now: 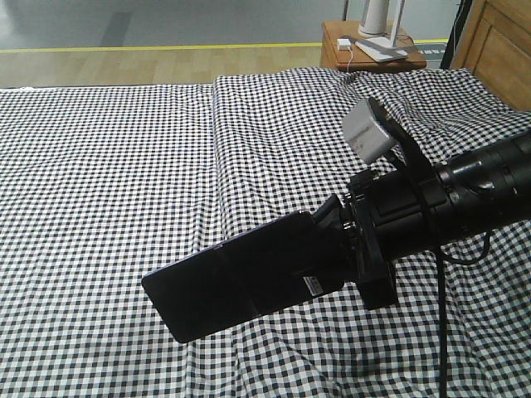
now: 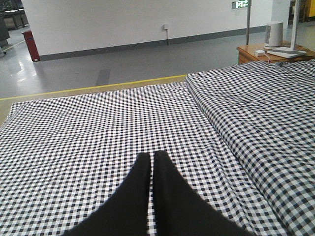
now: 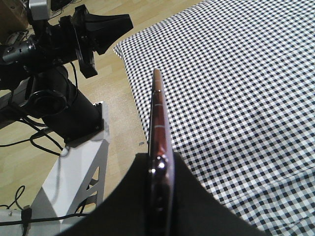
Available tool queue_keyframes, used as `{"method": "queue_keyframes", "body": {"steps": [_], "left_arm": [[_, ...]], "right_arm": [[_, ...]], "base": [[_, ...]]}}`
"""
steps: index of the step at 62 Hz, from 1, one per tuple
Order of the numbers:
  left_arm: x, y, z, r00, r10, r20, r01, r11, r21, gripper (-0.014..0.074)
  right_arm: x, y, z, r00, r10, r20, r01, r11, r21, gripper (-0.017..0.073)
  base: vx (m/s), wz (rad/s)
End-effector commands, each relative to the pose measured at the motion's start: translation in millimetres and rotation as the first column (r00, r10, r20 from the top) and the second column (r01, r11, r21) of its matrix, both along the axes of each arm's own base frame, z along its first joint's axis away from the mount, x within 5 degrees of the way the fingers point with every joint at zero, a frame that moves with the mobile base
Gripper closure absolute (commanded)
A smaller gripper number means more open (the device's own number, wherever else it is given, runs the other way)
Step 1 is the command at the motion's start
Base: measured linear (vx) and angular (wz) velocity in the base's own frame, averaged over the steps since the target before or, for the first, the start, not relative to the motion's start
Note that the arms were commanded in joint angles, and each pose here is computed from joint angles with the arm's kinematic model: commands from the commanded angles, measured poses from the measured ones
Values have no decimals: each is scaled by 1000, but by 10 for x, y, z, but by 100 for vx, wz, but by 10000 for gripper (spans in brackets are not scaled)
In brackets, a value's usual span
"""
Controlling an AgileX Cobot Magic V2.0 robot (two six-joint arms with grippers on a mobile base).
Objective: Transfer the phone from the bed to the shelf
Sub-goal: 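Hold the phone in the right gripper while the base turns away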
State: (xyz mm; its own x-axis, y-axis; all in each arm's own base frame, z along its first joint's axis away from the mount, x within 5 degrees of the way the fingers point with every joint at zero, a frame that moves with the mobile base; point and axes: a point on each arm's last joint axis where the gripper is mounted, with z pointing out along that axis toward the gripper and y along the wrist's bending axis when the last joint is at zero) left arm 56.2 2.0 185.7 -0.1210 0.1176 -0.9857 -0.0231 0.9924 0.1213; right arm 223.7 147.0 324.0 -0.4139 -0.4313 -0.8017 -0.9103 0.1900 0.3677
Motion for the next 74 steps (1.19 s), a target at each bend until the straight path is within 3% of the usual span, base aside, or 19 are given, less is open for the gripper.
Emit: {"method": "queue_keyframes", "body": {"steps": [1, 74], "left_arm": [[-13, -2, 145, 994, -1, 107, 2, 1000, -11, 592], [-13, -2, 145, 994, -1, 107, 2, 1000, -11, 592]], "right_arm": [[-118, 12, 229, 999, 52, 6, -53, 993, 102, 561], [-118, 12, 230, 999, 52, 7, -53, 993, 103, 561]], "base": [[0, 0], [-1, 2]]}}
